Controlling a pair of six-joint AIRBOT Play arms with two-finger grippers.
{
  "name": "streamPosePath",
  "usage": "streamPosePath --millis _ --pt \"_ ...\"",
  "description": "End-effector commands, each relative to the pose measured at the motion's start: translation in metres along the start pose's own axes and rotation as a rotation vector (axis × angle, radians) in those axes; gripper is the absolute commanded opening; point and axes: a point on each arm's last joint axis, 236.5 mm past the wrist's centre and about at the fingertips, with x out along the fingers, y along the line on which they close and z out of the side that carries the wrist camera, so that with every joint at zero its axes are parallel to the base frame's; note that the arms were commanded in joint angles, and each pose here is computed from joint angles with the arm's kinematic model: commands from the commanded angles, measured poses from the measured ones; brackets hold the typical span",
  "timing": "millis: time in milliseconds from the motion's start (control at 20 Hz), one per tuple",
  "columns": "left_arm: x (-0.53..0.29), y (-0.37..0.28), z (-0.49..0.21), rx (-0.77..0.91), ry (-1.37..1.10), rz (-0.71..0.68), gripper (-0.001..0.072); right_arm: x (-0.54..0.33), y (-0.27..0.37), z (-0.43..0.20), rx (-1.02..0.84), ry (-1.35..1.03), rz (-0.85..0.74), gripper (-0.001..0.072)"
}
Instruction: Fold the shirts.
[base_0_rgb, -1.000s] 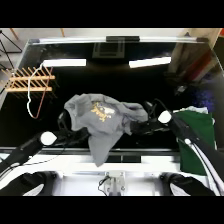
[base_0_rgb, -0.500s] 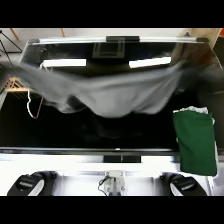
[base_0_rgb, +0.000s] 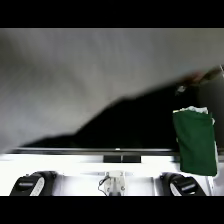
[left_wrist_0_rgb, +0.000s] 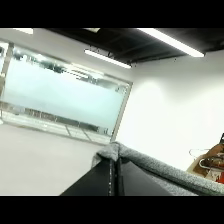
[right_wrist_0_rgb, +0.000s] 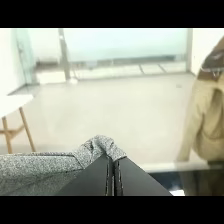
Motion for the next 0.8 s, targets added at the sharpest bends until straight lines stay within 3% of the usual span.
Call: streamPosePath --millis 0,200,350,550,750 --pt "0.003 0.017 -0.039 -0.003 0.170 0.073 0.0032 -0.004 -0.014 -0.051 -0.020 0.226 -0.064 0.0058" --pt "0.023 0.075 -0.148 0.033 0.547 0.226 0.0032 0.023 -0.013 -0.173 -0.091 0.745 -0.159 0.0059" --pt "0.030 0.125 -0.256 0.039 0.853 0.311 0.0032 0.061 -0.005 -0.264 -0.199 0.990 -0.184 0.0059" --pt "0.044 0.179 -0.389 0.003 1.101 0.355 0.0032 0.156 0.025 -0.371 -0.249 0.959 -0.129 0.0059" --pt "0.098 0.220 -0.469 -0.050 1.064 0.369 0.0032 0.249 0.063 -0.441 -0.178 0.851 -0.055 0.0059"
